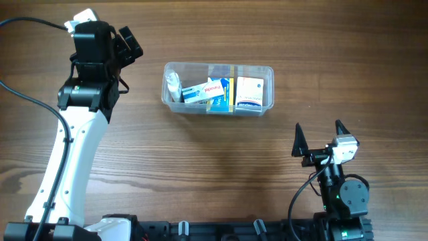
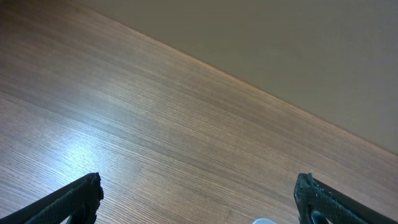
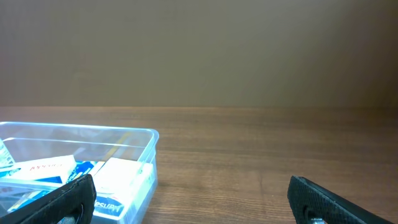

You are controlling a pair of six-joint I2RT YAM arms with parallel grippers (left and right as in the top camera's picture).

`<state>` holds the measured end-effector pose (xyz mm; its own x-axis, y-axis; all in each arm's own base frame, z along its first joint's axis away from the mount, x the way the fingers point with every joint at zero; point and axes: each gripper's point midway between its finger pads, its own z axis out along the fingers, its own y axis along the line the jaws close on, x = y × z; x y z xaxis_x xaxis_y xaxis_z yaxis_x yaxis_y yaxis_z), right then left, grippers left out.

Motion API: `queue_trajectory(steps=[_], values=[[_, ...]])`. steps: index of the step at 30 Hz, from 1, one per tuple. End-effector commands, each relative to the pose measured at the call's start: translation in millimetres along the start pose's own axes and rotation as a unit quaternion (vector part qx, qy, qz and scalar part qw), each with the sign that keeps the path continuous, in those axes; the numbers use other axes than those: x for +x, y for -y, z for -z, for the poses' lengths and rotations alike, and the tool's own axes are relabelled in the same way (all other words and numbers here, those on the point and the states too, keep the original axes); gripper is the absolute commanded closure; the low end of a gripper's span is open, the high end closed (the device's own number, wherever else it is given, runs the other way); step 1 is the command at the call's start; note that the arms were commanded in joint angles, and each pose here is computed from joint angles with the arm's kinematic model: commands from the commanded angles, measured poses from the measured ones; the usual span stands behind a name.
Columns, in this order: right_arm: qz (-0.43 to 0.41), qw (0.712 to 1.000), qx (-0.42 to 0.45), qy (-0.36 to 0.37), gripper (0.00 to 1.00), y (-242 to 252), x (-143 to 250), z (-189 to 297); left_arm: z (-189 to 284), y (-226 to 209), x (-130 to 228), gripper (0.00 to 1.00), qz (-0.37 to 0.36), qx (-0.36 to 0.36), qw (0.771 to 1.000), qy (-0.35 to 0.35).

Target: Pack container

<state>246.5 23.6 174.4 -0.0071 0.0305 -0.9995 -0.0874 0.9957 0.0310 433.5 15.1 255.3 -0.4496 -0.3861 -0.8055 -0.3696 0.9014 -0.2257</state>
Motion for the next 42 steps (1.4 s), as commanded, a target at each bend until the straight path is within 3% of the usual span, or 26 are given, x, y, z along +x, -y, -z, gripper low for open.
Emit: queue_trajectory(steps=[1, 16, 20, 24, 32, 39, 42], values=[[0.006, 1.000, -0.014, 0.003, 0.00, -5, -1, 0, 5, -1, -8, 0.00, 0.010, -0.001, 1.000, 0.011], [0.006, 1.000, -0.014, 0.003, 0.00, -5, -1, 0, 22, -3, -10, 0.00, 0.009, 0.001, 1.000, 0.012], [0.006, 1.000, -0.014, 0.003, 0.00, -5, -1, 0, 81, -13, -23, 0.00, 0.016, 0.013, 0.999, 0.037], [0.006, 1.000, -0.013, 0.003, 0.00, -5, -1, 0, 161, -26, -45, 0.00, 0.036, 0.046, 0.993, 0.106], [0.006, 1.000, -0.013, 0.003, 0.00, -5, -1, 0, 336, -75, -65, 0.00, 0.087, 0.114, 0.940, 0.310], [0.006, 1.000, -0.013, 0.003, 0.00, -5, -1, 0, 416, -108, -44, 0.00, 0.110, 0.153, 0.897, 0.400], [0.006, 1.000, -0.013, 0.003, 0.00, -5, -1, 0, 418, -118, -24, 0.00, 0.106, 0.147, 0.903, 0.389]])
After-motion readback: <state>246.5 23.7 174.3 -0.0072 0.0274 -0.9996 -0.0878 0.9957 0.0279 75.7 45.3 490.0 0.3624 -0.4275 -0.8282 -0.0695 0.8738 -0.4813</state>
